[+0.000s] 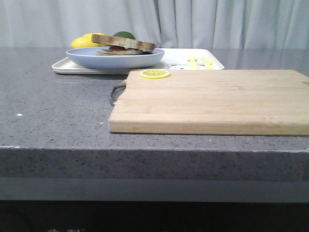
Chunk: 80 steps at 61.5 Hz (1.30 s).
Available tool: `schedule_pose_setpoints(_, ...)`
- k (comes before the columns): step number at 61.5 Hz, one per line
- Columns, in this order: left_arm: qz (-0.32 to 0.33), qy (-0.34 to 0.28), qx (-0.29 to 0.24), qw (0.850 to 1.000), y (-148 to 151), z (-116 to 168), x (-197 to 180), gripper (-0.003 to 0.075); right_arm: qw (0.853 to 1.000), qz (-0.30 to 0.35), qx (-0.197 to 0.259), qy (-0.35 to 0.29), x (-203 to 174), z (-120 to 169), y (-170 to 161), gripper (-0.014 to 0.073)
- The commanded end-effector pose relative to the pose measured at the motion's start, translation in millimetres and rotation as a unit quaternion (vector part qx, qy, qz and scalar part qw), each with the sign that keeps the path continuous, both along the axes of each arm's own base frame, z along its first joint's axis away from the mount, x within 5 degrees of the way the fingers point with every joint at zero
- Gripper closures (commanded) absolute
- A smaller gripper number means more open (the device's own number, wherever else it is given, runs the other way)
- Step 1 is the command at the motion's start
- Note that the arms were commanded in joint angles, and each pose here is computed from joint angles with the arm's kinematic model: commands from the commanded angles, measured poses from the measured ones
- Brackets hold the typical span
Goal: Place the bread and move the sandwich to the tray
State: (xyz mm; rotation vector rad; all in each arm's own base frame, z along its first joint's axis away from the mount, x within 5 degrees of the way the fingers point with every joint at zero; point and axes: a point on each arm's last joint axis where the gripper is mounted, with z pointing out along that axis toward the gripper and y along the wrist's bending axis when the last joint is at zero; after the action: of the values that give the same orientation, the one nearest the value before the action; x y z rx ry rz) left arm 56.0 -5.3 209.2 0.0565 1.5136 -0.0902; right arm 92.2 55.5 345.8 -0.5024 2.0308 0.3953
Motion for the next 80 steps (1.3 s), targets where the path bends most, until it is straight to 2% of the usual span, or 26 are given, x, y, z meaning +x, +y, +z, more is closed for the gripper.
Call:
schedule_pose_setpoints(1, 0.002, -0.052, -0.01, 0.999, 0.7, 8.5, -2.9, 0.0741, 0.999, -0.006, 0.022, -0.042, 2.4, 13.5, 0.2, 0.0663)
schedule_pose_setpoints(15, 0.003, -0.053, -0.024, 0.998, 1.1, 8.9, -2.9, 0.0741, 0.999, -0.006, 0.022, -0.042, 2.4, 13.5, 0.2, 0.0663)
schedule_pose_setpoints(34, 0.022, -0.053, -0.023, 0.998, 3.1, 8.9, -2.8, 0.0741, 0.999, -0.006, 0.022, -0.042, 2.4, 13.5, 0.2, 0.0663)
schedule_pose_setpoints(80, 0.022, -0.053, -0.023, 0.998, 3.1, 8.9, -2.8, 0.0741, 0.999, -0.006, 0.022, -0.042, 2.4, 13.5, 0.2, 0.0663)
